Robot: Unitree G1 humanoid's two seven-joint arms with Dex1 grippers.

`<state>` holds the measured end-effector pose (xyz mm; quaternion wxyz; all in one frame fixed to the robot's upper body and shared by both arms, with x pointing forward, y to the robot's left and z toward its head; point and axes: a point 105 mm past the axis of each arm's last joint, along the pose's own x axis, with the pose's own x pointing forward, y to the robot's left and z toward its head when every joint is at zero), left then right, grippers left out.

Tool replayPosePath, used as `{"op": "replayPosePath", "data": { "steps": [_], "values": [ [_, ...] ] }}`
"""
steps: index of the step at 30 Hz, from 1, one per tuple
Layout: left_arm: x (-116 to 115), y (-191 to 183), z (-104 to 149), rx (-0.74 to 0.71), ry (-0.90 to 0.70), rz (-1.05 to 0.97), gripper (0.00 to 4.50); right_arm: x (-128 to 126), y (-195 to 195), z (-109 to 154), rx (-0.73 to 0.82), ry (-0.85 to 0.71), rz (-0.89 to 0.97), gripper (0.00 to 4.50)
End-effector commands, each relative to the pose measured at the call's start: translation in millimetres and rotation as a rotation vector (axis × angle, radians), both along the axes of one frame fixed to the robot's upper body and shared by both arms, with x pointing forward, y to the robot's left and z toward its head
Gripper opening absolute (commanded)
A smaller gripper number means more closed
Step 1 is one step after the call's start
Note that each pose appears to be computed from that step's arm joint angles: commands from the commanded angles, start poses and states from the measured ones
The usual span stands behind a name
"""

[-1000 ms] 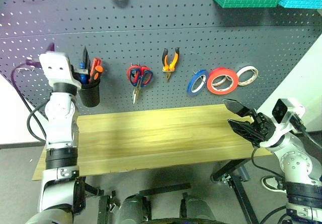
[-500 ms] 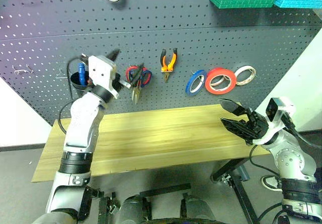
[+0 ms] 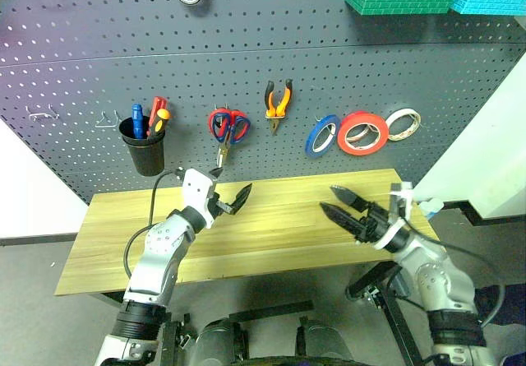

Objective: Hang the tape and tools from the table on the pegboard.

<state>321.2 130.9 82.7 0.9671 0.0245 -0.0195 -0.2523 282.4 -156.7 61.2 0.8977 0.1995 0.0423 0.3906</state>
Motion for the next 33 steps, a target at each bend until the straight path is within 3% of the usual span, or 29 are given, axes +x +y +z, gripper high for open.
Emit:
{"op": "replayPosePath", "data": {
  "steps": [1, 5, 8, 19, 27, 33],
  "values": [
    [-0.7, 14.4, -1.3, 0.000, -0.020, 0.073, 4.49, 10.2, -1.9, 1.7, -0.088, -0.045, -0.137, 4.50],
    [-7.9, 35.0, -18.6, 0.019, 0.002, 0.187, 4.49, 21.4, -20.1, -6.7, -0.133, 0.005, -0.409, 4.50],
    [-14.1, 47.6, -25.3, 0.020, 0.012, 0.253, 4.49, 18.3, -31.3, -12.8, -0.272, 0.001, -0.530, 4.50],
    [-41.3, 81.9, -40.2, -0.046, 0.084, 0.461, 4.49, -6.1, -44.8, -27.5, -0.451, 0.047, -0.691, 4.50],
    [-62.5, 79.3, -57.2, -0.033, 0.161, 0.491, 4.49, -26.7, -42.4, -30.7, -0.540, 0.099, -0.700, 4.50],
    [-68.2, 58.5, -74.1, 0.003, 0.240, 0.404, 4.49, -38.3, -62.6, -33.2, -0.615, 0.140, -0.786, 4.50]
  ]
}}
